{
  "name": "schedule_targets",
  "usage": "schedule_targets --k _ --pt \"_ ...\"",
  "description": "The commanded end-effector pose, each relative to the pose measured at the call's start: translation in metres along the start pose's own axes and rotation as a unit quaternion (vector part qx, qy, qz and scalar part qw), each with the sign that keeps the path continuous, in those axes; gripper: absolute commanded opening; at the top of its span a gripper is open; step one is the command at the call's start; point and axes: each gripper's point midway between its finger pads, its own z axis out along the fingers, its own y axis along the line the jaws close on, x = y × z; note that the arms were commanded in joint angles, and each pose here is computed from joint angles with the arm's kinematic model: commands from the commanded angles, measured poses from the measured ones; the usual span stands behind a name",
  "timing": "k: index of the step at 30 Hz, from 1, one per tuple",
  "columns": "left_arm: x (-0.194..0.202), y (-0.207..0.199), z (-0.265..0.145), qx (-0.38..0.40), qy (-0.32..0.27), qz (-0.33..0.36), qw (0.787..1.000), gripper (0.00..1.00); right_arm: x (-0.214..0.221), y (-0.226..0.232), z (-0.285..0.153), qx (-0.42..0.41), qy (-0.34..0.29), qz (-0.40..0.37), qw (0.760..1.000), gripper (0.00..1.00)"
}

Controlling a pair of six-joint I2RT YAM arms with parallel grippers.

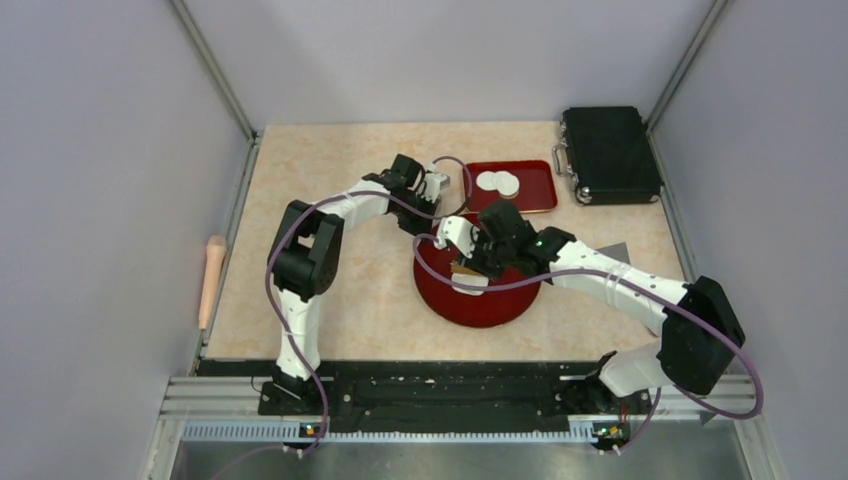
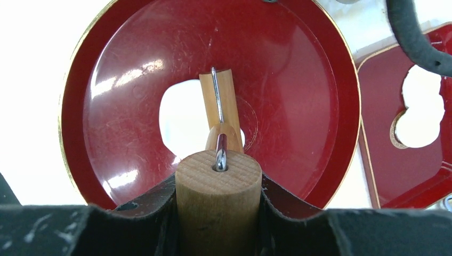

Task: Roll out the dumpling wrappers from the dough

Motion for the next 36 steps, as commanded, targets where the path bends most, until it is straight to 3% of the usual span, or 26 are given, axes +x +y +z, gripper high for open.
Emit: schedule_targets --k 1,12,18,21,26,30,36 --pt "0.021 0.007 0.015 -0.011 0.037 -0.013 0.999 0.00 0.025 0.027 0.008 -0.039 0.045 -0.031 0.998 0.00" --pt "0.021 0.019 0.016 -0.047 0.033 -0.027 0.998 0.00 0.026 0.069 -0.018 -0.138 0.033 -0.039 0.989 0.00" --pt "0.023 0.021 0.017 -0.054 0.033 -0.031 0.998 0.00 0.032 0.055 -0.008 -0.086 0.034 -0.033 0.995 0.00" --pt "0.023 0.021 0.016 -0.056 0.030 -0.030 0.998 0.00 0.041 0.036 0.004 -0.030 0.054 -0.029 0.998 0.00" --pt "0.023 0.022 0.015 -0.059 0.027 -0.028 0.997 0.00 0.058 0.031 0.017 -0.007 0.090 -0.043 0.995 0.00" --pt "0.022 0.022 0.015 -0.060 0.026 -0.028 0.997 0.00 0.062 0.040 0.018 -0.018 0.095 -0.062 0.993 0.00" --pt "0.023 0.023 0.014 -0.062 0.026 -0.029 0.997 0.00 0.061 0.078 -0.003 -0.098 0.087 -0.096 0.987 0.00"
